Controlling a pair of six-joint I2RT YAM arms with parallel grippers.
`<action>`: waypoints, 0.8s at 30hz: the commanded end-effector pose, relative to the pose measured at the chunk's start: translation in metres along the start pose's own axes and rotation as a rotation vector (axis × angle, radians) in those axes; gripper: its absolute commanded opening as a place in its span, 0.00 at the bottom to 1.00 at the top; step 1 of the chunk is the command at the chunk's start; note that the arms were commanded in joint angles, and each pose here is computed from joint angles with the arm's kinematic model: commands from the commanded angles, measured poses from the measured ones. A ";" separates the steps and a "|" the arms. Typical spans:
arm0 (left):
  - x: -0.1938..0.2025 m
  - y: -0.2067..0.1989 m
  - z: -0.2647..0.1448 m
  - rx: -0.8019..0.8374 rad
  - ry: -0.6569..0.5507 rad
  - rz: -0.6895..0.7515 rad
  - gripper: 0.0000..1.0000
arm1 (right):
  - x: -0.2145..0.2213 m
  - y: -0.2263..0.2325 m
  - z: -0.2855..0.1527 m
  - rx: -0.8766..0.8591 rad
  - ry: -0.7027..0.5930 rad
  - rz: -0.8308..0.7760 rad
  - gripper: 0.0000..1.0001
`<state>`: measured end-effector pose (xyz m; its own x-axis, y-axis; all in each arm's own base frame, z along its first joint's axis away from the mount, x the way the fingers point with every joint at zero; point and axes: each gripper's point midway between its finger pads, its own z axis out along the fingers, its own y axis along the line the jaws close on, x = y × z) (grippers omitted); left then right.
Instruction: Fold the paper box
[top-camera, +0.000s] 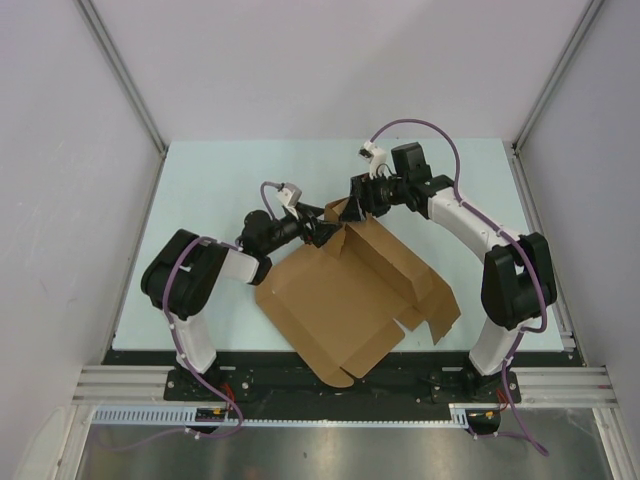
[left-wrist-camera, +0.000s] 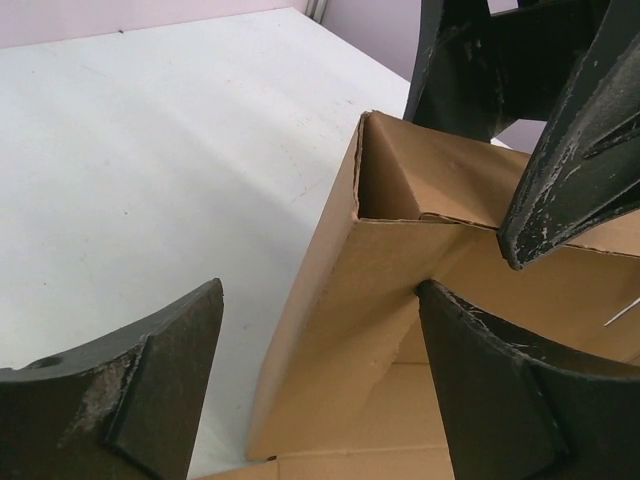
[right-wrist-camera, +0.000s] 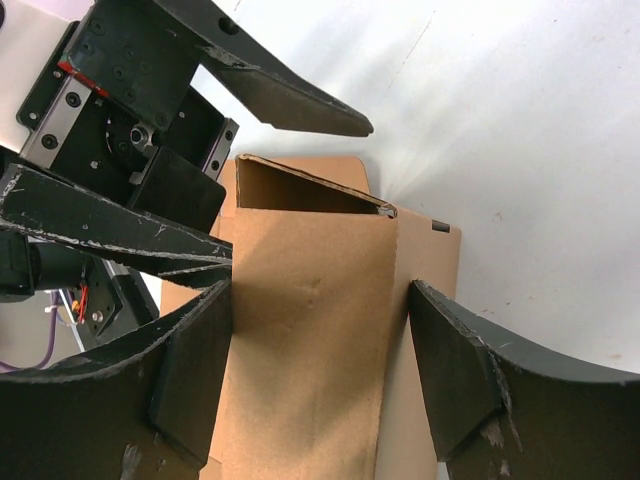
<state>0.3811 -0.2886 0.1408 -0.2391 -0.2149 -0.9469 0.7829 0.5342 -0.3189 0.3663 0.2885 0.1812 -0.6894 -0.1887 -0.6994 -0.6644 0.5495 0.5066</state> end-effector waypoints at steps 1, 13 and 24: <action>-0.023 0.007 0.005 -0.047 -0.062 0.042 0.85 | 0.030 0.053 0.006 -0.203 0.135 0.072 0.72; -0.019 -0.005 0.020 0.064 -0.055 -0.011 0.39 | 0.035 0.060 0.011 -0.251 0.159 0.078 0.72; -0.022 -0.007 0.020 0.065 -0.089 -0.020 0.05 | 0.035 0.059 0.012 -0.229 0.165 0.071 0.72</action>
<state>0.3754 -0.2984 0.1426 -0.2525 -0.2239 -0.9413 0.8354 0.4404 -0.3288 0.3732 0.2921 0.1810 -0.6702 -0.1991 -0.7150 -0.6852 0.5362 0.4929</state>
